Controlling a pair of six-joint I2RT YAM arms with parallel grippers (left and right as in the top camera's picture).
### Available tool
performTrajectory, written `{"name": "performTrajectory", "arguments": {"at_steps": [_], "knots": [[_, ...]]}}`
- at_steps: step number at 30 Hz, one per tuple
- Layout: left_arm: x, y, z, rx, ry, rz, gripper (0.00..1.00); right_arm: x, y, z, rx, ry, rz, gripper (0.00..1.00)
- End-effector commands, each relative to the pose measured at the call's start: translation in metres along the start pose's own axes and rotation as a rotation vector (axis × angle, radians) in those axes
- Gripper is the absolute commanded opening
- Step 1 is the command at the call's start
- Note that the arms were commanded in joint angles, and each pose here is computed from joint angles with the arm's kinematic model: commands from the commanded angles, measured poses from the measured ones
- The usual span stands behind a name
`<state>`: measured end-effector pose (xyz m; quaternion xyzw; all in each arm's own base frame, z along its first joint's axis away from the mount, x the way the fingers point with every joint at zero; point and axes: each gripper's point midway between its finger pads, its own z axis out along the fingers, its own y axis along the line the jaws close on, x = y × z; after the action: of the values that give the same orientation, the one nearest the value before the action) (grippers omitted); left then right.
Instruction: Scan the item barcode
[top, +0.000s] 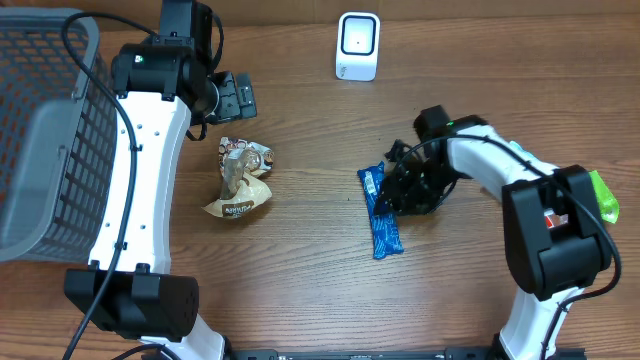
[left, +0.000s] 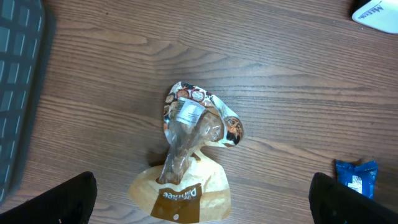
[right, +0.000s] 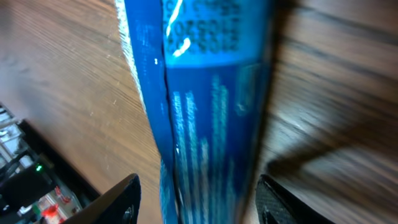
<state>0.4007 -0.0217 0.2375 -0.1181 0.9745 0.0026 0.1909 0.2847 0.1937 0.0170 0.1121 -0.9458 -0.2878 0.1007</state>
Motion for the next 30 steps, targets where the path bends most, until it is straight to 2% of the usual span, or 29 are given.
{"name": "performTrajectory", "arguments": {"at_steps": [1,2,5,6,9,13,20,26,30], "knots": [[-0.005,0.0,-0.008,0.004,-0.027,-0.004,1.0,0.002,-0.007,0.011,0.092,-0.008,0.087,0.55],[-0.005,0.0,-0.008,0.004,-0.027,-0.004,1.0,0.002,-0.009,0.012,0.112,-0.011,0.093,0.49],[-0.005,0.0,-0.008,0.004,-0.027,-0.004,1.0,0.001,-0.012,0.012,0.126,-0.016,0.109,0.11],[-0.005,0.0,-0.008,0.004,-0.027,-0.004,1.0,0.001,-0.012,0.011,0.123,-0.017,0.112,0.04],[-0.005,0.0,-0.008,0.004,-0.027,-0.004,1.0,-0.002,-0.01,0.005,0.12,-0.023,0.116,0.04],[-0.005,0.0,-0.008,0.004,-0.027,-0.004,1.0,-0.02,0.012,-0.027,0.108,-0.088,0.053,0.04],[-0.005,0.0,-0.008,0.004,-0.027,-0.004,1.0,-0.05,0.091,-0.136,0.09,-0.348,-0.198,0.04],[-0.005,0.0,-0.008,0.004,-0.027,-0.004,1.0,-0.039,0.149,-0.205,0.044,-0.525,-0.406,0.04],[-0.005,0.0,-0.008,0.004,-0.028,-0.004,1.0,-0.026,0.168,-0.233,0.037,-0.613,-0.464,0.04]]}}
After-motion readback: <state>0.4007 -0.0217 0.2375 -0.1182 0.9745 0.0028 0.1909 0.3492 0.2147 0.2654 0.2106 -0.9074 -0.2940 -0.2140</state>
